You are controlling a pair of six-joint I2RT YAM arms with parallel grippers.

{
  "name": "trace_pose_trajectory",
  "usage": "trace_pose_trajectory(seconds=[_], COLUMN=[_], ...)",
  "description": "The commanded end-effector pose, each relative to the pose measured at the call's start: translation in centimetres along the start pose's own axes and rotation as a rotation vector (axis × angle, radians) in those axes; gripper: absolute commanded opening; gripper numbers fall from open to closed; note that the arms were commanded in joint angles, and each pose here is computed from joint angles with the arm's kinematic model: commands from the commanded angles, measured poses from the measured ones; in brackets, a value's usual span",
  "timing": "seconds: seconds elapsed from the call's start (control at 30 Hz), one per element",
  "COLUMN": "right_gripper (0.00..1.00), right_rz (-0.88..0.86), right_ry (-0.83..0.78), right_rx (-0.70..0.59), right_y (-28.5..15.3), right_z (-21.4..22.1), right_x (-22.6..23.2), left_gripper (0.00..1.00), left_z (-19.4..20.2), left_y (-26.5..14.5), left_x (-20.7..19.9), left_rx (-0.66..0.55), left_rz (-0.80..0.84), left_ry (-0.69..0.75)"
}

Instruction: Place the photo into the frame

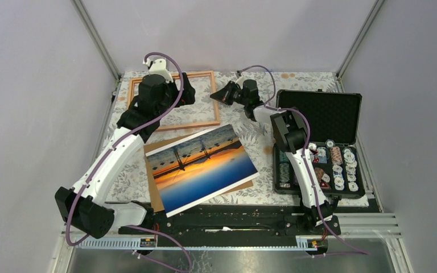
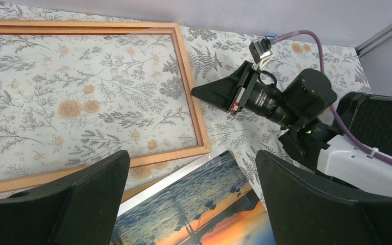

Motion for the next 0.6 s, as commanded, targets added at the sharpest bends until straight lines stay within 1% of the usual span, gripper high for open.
trace_pose_trajectory(seconds=[0.0,0.27,0.43,0.57], right_gripper=[0.0,0.0,0.0,0.0], right_rz=[-0.185,-0.186,-0.19,-0.168], right_ry=[-0.166,-0.152,-0.172,-0.155], right_rx=[-0.093,-0.11,-0.119,-0.107], right_y=[-0.8,0.0,0.0,0.3], right_z=[-1.5,-1.7,-1.7,-1.6], right_x=[3.5,3.0,3.1,2.6], left_gripper=[0.99,0.99,0.99,0.99], left_z=[-1.6,-1.6,-1.8,-1.7], left_y=[-1.3,-0.9,-1.1,-1.0], left_x=[-0.6,0.0,0.1,0.1], left_rx=[-0.096,-0.078,-0.082,-0.078], left_rz=[0.061,0.067,0.073,0.077], left_ry=[-0.03,-0.062,-0.072,-0.077])
Point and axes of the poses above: each gripper's point midway between its finger pads, its own y axis out along the fingers, its own x axis along the line the jaws close on, z = x × y, the point moved 10 cm from there along -y, back along the fingers, and after that the axes turned 10 degrees about -y, right-handed, at the moved point
